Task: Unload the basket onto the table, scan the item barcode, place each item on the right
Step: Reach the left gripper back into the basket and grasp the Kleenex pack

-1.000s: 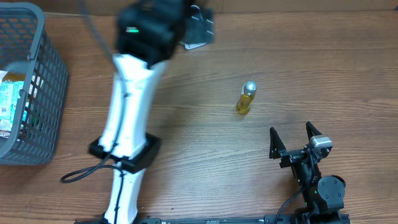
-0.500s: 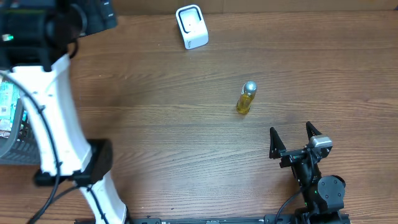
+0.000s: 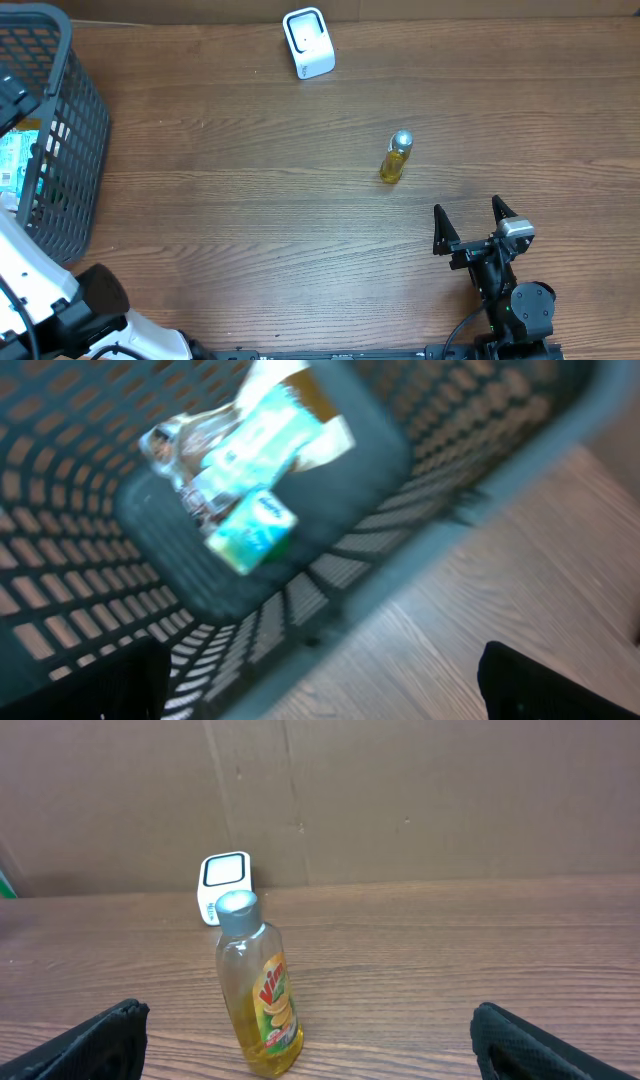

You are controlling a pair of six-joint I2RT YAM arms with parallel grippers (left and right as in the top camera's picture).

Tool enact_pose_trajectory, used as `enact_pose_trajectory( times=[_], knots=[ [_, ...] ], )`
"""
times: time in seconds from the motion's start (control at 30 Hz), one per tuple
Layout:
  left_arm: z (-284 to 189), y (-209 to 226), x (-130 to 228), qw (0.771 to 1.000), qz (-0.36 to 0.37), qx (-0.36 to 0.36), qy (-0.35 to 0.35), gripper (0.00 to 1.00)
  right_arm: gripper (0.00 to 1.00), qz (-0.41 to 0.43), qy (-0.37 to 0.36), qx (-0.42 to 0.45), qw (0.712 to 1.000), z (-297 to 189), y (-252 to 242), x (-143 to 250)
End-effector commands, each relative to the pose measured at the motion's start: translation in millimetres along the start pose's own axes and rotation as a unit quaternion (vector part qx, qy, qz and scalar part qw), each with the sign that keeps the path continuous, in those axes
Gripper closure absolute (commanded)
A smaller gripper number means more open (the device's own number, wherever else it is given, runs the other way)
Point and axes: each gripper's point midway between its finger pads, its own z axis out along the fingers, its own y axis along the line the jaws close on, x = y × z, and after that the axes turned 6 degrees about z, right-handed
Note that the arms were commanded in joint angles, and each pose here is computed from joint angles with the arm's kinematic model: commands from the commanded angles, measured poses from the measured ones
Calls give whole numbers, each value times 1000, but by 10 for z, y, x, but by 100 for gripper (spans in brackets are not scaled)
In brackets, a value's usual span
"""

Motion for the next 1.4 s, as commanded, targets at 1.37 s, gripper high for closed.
enact_pose_trajectory(
  times=[1.37],
  knots=[
    [2290, 673, 715, 977, -18, -55, 204, 1, 0, 4, -2, 1, 1000, 2, -12, 15]
  ],
)
